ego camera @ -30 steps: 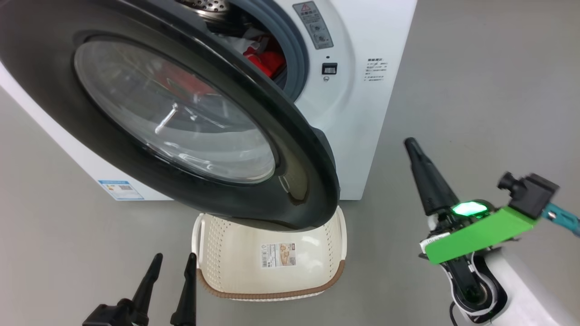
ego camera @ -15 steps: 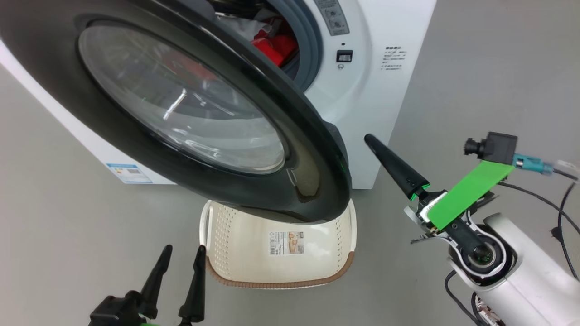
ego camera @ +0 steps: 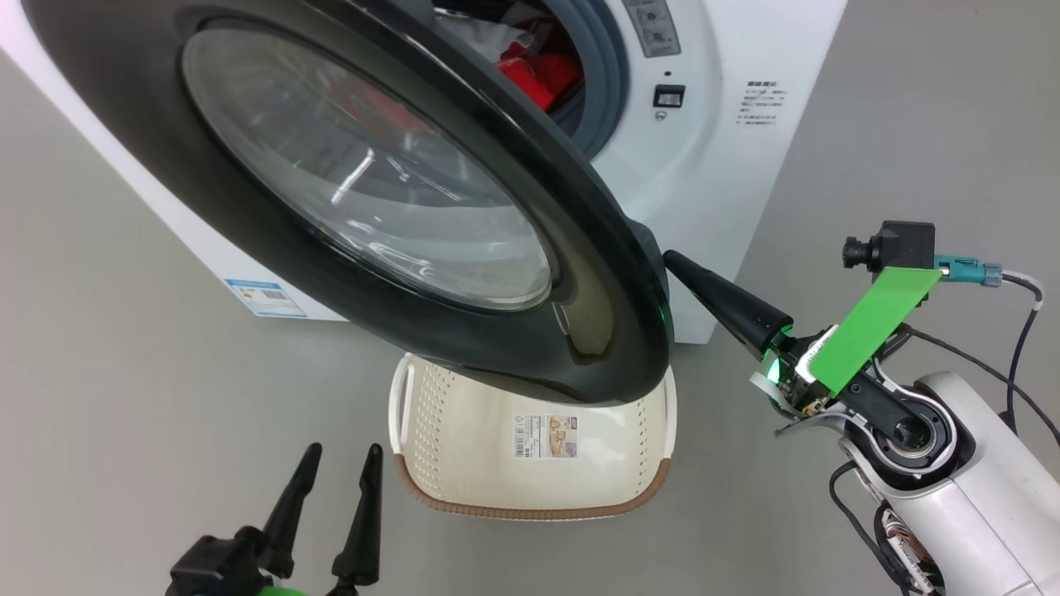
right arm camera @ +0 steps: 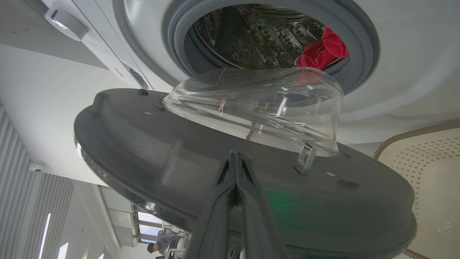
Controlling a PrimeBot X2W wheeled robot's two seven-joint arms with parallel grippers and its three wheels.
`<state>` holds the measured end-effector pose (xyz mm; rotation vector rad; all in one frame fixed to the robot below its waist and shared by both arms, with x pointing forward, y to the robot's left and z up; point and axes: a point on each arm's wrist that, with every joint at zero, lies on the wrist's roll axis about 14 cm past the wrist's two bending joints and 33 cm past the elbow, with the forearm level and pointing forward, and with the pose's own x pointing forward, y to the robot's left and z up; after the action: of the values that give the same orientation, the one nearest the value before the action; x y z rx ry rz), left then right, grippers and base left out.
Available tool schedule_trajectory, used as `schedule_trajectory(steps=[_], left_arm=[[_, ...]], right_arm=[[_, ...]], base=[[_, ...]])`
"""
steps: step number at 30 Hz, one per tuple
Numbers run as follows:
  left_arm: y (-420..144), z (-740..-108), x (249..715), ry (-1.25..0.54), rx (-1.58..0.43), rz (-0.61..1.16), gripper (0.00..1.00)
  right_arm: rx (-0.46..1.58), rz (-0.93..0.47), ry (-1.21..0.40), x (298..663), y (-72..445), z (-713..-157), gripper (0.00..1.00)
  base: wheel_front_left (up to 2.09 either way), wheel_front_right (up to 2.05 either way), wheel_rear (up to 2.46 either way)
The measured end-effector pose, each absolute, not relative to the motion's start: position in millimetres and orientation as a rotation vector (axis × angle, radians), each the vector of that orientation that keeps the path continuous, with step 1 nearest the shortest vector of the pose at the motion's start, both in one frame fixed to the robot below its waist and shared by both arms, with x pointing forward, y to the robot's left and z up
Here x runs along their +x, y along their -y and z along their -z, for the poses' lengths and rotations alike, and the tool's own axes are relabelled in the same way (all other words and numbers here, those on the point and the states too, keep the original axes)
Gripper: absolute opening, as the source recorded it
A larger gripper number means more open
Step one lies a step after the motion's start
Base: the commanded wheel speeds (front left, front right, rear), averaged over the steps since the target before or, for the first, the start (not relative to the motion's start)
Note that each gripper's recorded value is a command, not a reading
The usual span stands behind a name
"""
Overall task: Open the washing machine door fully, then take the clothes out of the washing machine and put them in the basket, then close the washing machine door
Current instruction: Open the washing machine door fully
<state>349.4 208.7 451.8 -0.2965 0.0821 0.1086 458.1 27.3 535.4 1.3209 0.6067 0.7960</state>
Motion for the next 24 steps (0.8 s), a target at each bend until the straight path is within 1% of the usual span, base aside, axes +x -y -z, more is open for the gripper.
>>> schedule_trajectory(steps=[9, 17, 24], left_arm=[[-215, -458, 342, -0.061, -0.295, -0.129, 1.00], [-222, -464, 327, -0.040, -0.298, -0.157, 1.00], [-232, -468, 308, -0.019, -0.303, -0.196, 1.00]], right_arm=[[1.332, -0.838, -0.672, 444, -42, -532, 0.00], [1.303, -0.901, -0.750, 414, -65, -528, 0.00], [1.273, -0.985, -0.833, 382, -93, -530, 0.00]], base=[[0.00, 0.00, 0.00], [0.00, 0.00, 0.00], [0.00, 0.00, 0.00]])
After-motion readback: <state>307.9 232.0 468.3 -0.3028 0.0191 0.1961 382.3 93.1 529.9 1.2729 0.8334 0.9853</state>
